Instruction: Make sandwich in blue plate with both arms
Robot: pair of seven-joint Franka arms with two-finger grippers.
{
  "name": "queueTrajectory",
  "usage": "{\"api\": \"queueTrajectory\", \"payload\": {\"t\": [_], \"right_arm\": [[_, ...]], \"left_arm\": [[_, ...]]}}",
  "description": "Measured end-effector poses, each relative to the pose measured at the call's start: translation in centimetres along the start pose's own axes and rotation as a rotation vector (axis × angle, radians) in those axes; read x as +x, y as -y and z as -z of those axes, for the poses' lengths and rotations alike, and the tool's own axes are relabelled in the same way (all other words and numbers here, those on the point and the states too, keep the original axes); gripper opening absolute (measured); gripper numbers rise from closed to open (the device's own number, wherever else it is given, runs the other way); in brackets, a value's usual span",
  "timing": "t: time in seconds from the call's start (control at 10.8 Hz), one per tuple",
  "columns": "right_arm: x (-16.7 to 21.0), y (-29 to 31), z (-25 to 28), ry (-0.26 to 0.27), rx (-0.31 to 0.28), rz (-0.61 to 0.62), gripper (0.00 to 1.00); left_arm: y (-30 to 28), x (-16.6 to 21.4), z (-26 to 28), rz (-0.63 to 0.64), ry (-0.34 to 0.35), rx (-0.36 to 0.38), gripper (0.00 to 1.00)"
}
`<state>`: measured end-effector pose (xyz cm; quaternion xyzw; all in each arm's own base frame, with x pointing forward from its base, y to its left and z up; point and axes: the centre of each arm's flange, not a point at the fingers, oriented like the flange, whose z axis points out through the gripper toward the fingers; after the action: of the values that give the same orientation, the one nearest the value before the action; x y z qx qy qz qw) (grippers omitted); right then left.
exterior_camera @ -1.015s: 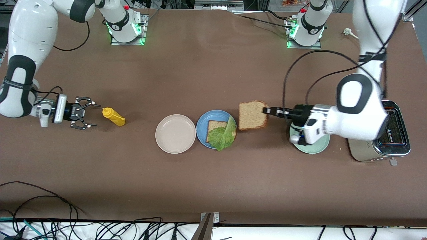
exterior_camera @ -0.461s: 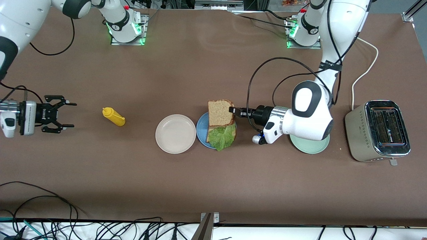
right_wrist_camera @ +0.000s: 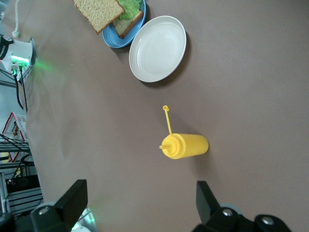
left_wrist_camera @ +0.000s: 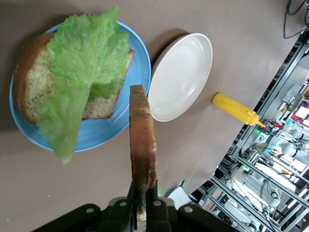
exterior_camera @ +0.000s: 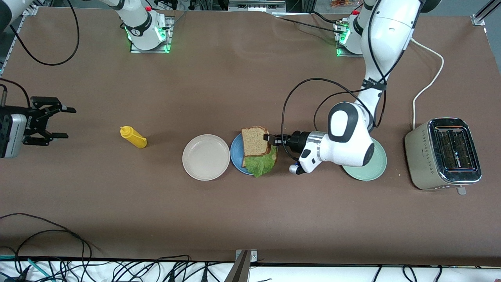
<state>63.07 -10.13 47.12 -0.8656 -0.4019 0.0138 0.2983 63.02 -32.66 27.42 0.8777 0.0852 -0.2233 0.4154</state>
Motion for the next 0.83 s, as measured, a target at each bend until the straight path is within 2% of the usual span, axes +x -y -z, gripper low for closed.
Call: {"api": "queueTrajectory", "payload": {"t": [0.37, 0.46, 0.65, 0.83], "right_arm": [[6.1, 7.3, 3.3, 0.140, -0.071, -0.248, 1.00], [7.7, 9.1, 3.5, 0.176, -0.103, -0.314, 1.00], [10.7, 12.7, 2.8, 0.259, -0.191, -0.421, 1.00], [13.5, 16.9, 1.2, 0.350, -0.310, -0.506, 1.00]], "left_arm": [[0.3, 0.5, -0.9, 0.004, -0.020, 0.008, 0.08], [0.4, 0.8, -0.8, 0.005, -0.042, 0.008, 0.08], [0.6, 1.3, -0.6, 0.006, -0.072, 0.007, 0.08], [0.6, 1.5, -0.5, 0.004, -0.088, 0.007, 0.08]]}}
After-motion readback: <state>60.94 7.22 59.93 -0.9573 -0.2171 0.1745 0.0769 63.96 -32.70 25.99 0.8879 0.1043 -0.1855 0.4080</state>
